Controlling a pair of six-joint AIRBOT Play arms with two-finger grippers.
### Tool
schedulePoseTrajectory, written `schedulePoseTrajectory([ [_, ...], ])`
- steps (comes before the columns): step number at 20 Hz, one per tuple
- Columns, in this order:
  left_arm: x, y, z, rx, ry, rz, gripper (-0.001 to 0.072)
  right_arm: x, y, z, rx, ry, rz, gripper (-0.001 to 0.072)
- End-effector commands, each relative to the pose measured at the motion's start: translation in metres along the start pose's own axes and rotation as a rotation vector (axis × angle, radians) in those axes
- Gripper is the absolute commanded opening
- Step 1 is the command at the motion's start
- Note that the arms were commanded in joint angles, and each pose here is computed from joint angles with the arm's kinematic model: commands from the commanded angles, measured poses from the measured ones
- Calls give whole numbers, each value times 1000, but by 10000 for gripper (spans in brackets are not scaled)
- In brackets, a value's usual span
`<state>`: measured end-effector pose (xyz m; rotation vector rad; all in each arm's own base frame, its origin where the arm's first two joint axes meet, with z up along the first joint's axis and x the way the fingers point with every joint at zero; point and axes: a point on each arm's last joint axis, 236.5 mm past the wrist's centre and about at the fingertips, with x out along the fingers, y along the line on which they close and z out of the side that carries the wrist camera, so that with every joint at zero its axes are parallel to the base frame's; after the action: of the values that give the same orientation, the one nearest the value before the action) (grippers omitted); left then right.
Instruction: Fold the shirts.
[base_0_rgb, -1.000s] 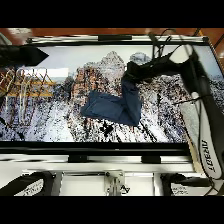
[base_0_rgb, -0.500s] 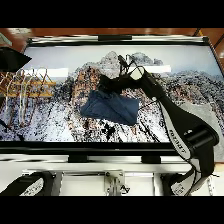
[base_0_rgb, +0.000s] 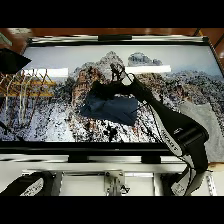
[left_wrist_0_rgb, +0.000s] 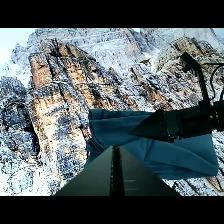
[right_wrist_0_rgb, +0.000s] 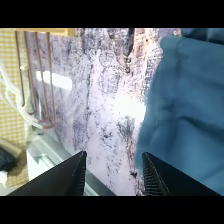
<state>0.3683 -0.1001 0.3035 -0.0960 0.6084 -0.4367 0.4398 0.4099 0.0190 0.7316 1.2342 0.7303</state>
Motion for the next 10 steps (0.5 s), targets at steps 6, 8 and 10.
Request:
schedulePoseTrajectory([
  [6,1,1,-1,-1,5,1,33,-157,-116,9,-42,144,-426,624],
  [8,2,1,-2,-2,9,1,33,-211,-160,4,42,190,-547,624],
  [10,3,2,-2,-3,11,0,33,-236,-186,-7,146,230,-555,624],
])
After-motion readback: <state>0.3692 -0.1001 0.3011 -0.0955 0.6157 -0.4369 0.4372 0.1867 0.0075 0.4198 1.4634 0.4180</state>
